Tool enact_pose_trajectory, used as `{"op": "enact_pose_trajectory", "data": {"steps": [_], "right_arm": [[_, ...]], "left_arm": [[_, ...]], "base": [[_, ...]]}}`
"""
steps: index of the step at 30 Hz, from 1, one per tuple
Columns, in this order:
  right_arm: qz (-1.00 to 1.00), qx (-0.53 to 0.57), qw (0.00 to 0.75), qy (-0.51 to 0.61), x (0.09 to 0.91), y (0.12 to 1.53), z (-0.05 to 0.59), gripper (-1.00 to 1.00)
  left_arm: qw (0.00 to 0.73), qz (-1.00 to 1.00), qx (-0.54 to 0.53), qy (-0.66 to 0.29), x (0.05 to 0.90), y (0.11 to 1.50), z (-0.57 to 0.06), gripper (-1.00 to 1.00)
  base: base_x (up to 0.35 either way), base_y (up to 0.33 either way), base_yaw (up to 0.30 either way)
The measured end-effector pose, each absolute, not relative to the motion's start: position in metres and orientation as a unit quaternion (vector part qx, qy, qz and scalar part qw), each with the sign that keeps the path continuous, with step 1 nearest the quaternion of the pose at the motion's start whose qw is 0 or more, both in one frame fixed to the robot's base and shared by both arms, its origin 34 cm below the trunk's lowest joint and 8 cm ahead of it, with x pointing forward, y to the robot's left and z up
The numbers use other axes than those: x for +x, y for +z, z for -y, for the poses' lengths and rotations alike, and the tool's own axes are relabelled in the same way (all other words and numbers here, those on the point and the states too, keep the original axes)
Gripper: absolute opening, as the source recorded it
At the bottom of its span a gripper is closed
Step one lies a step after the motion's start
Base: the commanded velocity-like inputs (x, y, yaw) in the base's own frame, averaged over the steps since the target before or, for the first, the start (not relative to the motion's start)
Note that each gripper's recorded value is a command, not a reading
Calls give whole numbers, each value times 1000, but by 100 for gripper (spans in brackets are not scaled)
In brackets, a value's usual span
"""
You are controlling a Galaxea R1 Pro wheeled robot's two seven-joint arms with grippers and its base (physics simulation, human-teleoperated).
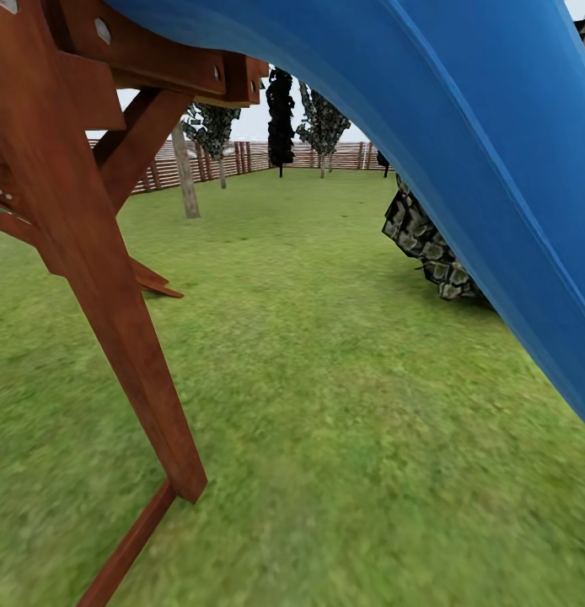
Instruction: Take the three Easter eggs out of the wicker basket on the lawn in the garden, then place them on the lawn next to a single tree (choose any tree) so that all three eggs are next to the same tree and none are left in the basket.
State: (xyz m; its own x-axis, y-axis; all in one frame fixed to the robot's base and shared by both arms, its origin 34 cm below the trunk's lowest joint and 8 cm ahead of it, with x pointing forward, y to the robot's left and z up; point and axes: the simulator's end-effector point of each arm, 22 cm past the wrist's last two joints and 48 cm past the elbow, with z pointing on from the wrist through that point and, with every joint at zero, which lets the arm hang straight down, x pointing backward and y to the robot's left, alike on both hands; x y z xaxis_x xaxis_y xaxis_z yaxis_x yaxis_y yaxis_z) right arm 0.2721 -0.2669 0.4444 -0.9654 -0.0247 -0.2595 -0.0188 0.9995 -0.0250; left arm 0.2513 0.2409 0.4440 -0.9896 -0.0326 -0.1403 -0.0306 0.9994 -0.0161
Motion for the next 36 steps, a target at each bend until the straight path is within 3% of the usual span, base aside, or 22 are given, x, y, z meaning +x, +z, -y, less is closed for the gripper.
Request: {"op": "enact_pose_trajectory", "data": {"steps": [5,36], "right_arm": [[-984,-12,178,-15,317,456,272,100],[-984,-18,176,-14,313,455,270,100]], "left_arm": [[98,-994,-56,-9,288,449,-246,100],[100,-993,-66,-10,291,449,-250,100]], "base": [[0,0,0],[0,0,0]]}}
